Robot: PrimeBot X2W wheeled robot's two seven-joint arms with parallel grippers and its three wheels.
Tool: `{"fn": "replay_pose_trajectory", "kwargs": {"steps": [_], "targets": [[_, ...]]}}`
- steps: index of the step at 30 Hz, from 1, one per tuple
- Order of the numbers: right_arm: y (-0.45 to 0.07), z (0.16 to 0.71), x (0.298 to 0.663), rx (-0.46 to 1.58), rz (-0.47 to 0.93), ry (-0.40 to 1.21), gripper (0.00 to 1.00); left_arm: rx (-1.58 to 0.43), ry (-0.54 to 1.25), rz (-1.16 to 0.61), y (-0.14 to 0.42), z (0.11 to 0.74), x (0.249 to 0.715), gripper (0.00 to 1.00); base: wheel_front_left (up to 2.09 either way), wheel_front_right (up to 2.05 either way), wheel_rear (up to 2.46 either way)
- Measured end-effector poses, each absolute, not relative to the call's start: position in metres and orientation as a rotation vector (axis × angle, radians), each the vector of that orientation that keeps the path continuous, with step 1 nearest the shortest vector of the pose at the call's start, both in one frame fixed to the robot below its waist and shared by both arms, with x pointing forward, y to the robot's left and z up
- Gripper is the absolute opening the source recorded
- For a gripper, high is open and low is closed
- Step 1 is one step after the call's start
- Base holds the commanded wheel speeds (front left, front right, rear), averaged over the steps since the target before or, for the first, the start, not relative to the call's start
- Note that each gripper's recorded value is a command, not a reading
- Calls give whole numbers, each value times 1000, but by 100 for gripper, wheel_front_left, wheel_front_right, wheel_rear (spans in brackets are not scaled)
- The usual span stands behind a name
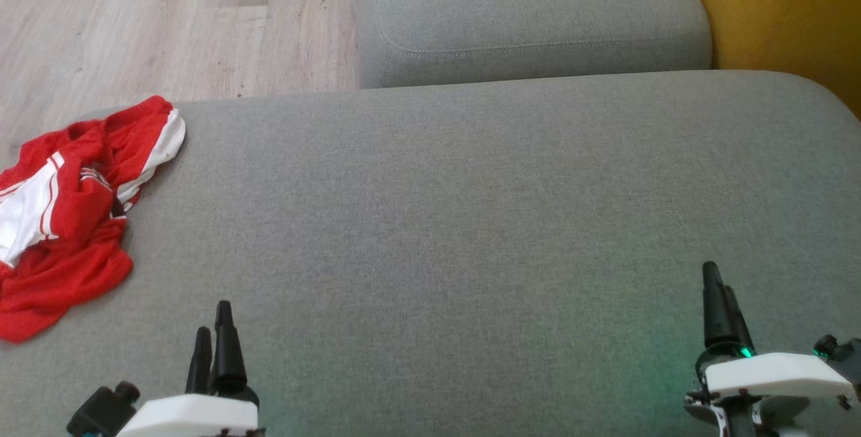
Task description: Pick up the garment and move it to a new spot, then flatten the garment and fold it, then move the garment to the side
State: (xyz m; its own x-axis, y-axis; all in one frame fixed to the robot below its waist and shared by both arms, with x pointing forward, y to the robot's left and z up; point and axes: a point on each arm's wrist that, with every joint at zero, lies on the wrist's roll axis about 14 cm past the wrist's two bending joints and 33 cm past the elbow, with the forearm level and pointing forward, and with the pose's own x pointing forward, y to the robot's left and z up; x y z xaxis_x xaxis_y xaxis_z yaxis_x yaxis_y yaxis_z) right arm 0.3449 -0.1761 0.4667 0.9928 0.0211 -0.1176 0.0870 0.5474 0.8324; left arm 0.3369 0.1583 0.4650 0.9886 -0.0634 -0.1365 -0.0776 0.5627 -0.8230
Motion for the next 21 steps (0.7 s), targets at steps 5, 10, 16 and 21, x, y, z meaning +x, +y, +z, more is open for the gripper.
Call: {"fn": "replay_pose_trajectory", "kwargs": {"steps": [5, 10, 16, 21], "targets": [[-172, 468, 343, 928, -22, 119, 100, -915, 149, -20, 152, 469, 336, 100, 0, 0, 0], [-167, 465, 339, 856, -7, 129, 100, -855, 136, -28, 151, 471, 334, 100, 0, 0, 0], [-161, 465, 337, 775, 19, 129, 100, -780, 146, -33, 149, 465, 327, 100, 0, 0, 0], [-153, 469, 337, 695, 52, 120, 100, -705, 152, -44, 145, 461, 322, 100, 0, 0, 0]]}}
